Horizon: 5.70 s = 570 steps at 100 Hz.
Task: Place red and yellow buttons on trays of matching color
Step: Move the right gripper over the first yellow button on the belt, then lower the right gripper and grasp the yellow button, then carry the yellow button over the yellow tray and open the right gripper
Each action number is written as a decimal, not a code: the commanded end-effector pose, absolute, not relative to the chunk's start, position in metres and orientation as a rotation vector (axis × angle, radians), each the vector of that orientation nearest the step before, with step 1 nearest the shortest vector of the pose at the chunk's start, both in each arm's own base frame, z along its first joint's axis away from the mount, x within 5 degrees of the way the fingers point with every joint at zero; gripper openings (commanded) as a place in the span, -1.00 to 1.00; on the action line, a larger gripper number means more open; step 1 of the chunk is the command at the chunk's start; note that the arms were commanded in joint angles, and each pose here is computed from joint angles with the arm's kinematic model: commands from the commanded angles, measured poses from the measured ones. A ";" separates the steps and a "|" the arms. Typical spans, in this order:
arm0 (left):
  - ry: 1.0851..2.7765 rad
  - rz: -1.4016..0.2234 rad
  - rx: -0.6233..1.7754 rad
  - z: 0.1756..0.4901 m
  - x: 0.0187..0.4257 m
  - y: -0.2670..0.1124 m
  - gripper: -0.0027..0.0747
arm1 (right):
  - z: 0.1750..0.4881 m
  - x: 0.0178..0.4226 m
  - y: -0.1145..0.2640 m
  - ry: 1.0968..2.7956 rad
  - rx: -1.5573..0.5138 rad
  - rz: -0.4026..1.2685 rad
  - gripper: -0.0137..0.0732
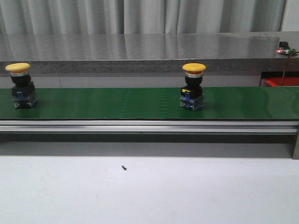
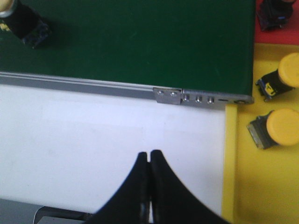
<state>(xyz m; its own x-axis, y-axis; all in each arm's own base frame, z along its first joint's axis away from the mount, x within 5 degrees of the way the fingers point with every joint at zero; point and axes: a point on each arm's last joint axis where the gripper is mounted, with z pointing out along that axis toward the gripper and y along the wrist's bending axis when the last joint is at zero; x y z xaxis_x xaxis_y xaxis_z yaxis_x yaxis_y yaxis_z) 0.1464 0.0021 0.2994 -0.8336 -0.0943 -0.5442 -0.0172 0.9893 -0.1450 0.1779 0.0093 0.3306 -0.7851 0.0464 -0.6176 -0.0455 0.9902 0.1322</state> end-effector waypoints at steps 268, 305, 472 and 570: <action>2.478 -0.183 -0.074 0.310 0.150 0.001 -0.98 | 0.347 0.350 0.068 2.668 -0.025 0.048 -0.10; 2.478 -0.183 -0.074 0.310 0.150 0.001 -0.98 | 0.372 0.307 -0.001 2.605 0.220 -0.034 -0.10; 2.477 -0.183 -0.074 0.310 0.150 0.001 -0.98 | 0.225 0.308 -0.184 2.470 1.041 0.019 -0.10; 2.477 -0.183 -0.074 0.310 0.150 0.001 -0.98 | 0.311 0.275 -0.151 2.359 0.827 -0.027 0.80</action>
